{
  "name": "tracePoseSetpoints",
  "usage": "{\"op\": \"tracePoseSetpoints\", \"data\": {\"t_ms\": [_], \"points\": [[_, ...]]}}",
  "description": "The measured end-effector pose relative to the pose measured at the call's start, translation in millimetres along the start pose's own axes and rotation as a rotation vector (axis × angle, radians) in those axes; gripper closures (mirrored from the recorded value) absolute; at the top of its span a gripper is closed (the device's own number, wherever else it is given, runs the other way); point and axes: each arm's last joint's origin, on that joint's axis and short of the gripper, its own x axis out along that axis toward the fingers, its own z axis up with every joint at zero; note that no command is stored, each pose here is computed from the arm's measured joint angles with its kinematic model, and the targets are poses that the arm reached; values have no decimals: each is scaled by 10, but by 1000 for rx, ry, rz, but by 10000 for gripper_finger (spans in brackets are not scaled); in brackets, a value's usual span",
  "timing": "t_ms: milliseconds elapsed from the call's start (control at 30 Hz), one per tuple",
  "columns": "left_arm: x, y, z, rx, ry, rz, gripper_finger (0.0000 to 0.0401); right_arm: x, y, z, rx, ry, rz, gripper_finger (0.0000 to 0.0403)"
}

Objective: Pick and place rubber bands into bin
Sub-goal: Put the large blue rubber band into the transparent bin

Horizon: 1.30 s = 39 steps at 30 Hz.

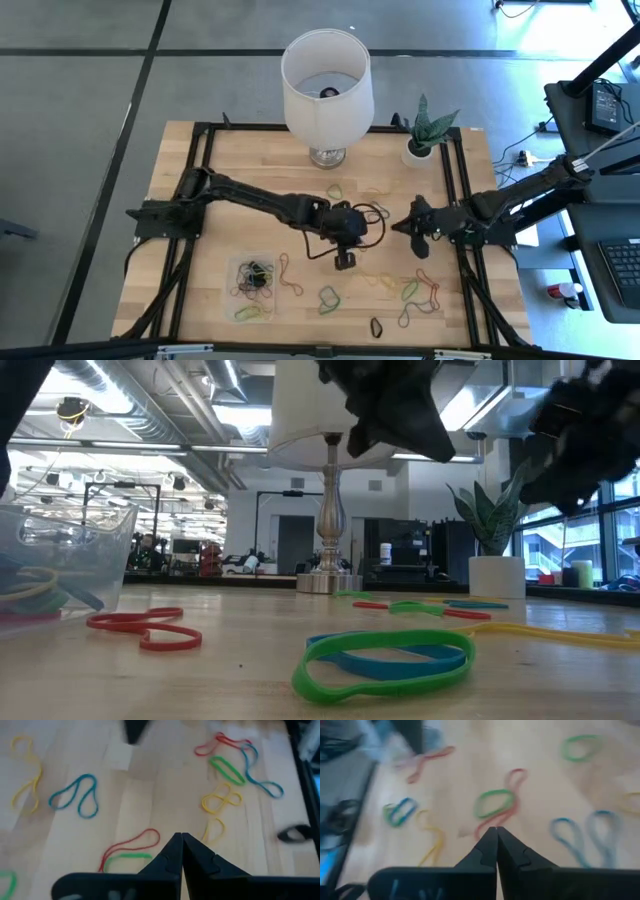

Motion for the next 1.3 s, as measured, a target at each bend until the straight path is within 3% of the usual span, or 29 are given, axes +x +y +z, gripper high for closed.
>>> {"op": "tracePoseSetpoints", "data": {"t_ms": [200,467,600,767,867,1067,1300], "points": [[-28,217,-40,148,137,-168,400,75,135,399,22,97,-189,401],[-60,633,-259,193,330,-312,400,552,220,666,89,308,-435,402],[-159,783,-466,163,329,-344,399,794,182,684,162,415,-555,393],[-370,960,-725,99,239,-304,400,1036,-47,609,354,540,-660,362],[-573,1060,-846,47,177,-208,399,1116,-215,572,446,589,-694,339],[-1029,1141,-1039,-19,-2,2,400,1160,-464,600,444,624,-709,292],[-1297,1139,-1233,-139,-165,40,399,1175,-654,556,411,690,-708,273]]}}
